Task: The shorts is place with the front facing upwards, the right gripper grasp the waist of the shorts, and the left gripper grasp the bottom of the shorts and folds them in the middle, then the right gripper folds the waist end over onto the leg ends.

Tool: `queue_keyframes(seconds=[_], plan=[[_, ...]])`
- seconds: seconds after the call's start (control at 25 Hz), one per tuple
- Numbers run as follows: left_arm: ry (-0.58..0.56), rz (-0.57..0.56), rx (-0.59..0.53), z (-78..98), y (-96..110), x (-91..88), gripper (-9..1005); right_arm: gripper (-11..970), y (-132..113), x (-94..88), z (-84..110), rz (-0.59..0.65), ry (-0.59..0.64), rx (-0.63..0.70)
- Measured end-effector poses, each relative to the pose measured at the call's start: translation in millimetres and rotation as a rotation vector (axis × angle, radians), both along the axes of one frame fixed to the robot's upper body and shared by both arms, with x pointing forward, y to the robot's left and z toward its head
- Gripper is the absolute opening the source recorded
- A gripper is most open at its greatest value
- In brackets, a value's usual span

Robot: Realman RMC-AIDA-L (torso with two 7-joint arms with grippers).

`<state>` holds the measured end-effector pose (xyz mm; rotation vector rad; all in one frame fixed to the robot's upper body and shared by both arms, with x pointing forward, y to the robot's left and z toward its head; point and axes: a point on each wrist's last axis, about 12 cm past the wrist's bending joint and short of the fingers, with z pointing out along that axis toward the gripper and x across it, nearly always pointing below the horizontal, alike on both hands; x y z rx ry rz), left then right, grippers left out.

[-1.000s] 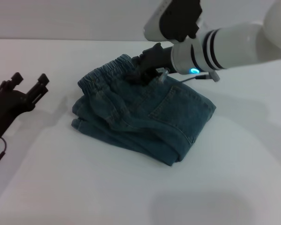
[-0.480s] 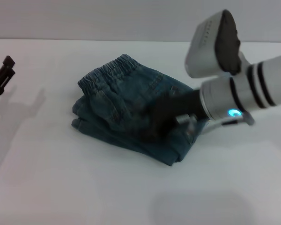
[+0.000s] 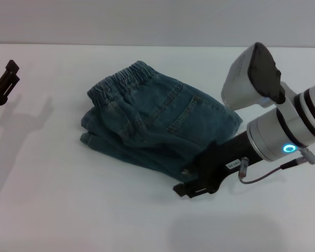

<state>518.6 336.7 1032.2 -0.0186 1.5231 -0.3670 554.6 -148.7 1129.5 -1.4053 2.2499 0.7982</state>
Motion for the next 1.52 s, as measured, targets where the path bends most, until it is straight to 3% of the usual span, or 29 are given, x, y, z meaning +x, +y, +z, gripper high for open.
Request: queue_keyframes(seconds=[0.48,1.04,1.28,1.52], plan=[[0.006,-0.003,-0.007,-1.1,-3,0.9,829,450,-10,18.5,-20.3,-0.110,-0.010,-0.088],[0.019,-0.001,0.005,-4.2,-6,1.0,829,449,-48,50.9,-8.4,-0.317,-0.139,-0.112],[0.011,0.002,0.004,-3.1,-5,0.3,829,449,-52,44.8,11.1,-0.318,-0.161,-0.075],[-0.003,0.012,-0.004,-1.8,-3,-1.1,829,449,-63,34.6,41.5,-0.351,-0.261,0.065]])
